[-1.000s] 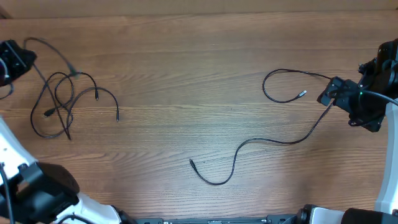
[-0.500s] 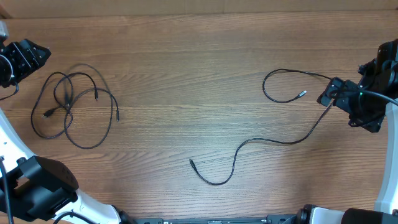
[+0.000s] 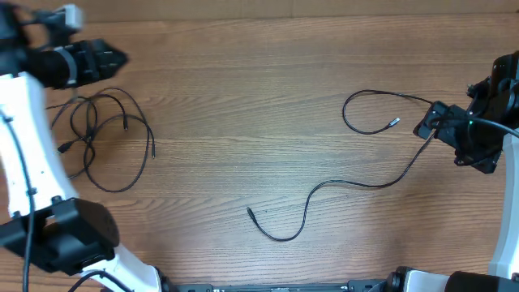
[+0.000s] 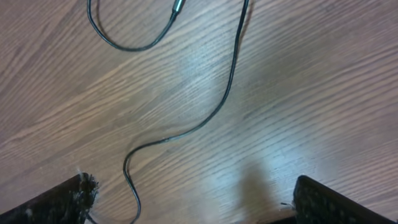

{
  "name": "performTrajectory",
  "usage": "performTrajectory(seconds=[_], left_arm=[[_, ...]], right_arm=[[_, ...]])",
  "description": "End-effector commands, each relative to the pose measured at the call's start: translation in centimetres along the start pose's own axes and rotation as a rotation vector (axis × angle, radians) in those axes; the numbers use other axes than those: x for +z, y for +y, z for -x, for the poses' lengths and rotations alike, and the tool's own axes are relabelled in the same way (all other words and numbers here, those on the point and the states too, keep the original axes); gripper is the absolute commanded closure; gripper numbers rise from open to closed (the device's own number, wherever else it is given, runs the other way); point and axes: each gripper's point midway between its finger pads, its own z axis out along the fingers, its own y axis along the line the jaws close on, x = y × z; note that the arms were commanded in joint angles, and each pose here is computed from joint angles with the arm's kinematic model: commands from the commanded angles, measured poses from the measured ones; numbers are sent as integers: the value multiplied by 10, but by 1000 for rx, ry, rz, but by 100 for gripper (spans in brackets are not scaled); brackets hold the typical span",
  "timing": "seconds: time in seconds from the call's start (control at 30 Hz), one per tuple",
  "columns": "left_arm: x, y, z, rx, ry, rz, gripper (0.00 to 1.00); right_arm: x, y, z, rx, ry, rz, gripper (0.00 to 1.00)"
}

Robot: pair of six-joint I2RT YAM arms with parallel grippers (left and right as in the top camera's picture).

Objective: Untangle cables

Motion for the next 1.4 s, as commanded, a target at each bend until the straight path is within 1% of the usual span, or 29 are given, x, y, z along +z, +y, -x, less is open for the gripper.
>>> performTrajectory(seconds=[0.0,0.07,0.13,0.2,0.23,0.33,0.37,0.47,0.53,0.63,0.77,0.8,0.9,0.93,1.03,1.23,1.37], left_arm=[[27,-46,-14,164,83,-12,32],[53,-76,-42,242,206,76,33],[61,-94,-59,259,266,94,33],[69,-120,-77,283,323,65,32],[75,-145,-93,317,367,31,30],[85,-187,-117,404,413,-34,23],[87,-197,-122,432,418,-49,21],[99,-239,-140,578,413,-124,19],[110,-275,-153,684,386,-186,13],[127,-311,-164,763,347,-251,11],[159,-350,-184,844,315,-322,10],[167,-354,-190,855,320,-331,10],[202,-364,-226,904,383,-356,10],[216,-361,-244,946,431,-360,12],[238,-348,-274,973,526,-341,12],[260,-316,-316,1015,697,-314,10],[268,-301,-338,992,788,-300,11]], right_arm=[[-7,1,2,-3,-18,9,0],[-7,-1,0,10,-13,-7,0],[-7,-11,1,66,-22,-63,0],[-8,-23,1,127,-35,-129,0],[-10,-33,1,193,-46,-184,0],[-14,-45,-2,280,-58,-231,0],[-15,-48,-2,296,-63,-235,0],[-25,-62,-2,375,-102,-230,0],[-39,-80,-4,455,-151,-226,0],[-50,-97,-10,534,-183,-220,0],[-57,-104,-14,604,-196,-168,0],[-57,-104,-14,609,-195,-166,0],[-57,-104,-14,611,-196,-164,0],[-57,-105,-14,611,-197,-164,0],[-57,-105,-13,611,-199,-164,0],[-57,-105,-12,610,-203,-162,0],[-57,-105,-12,610,-203,-162,0]])
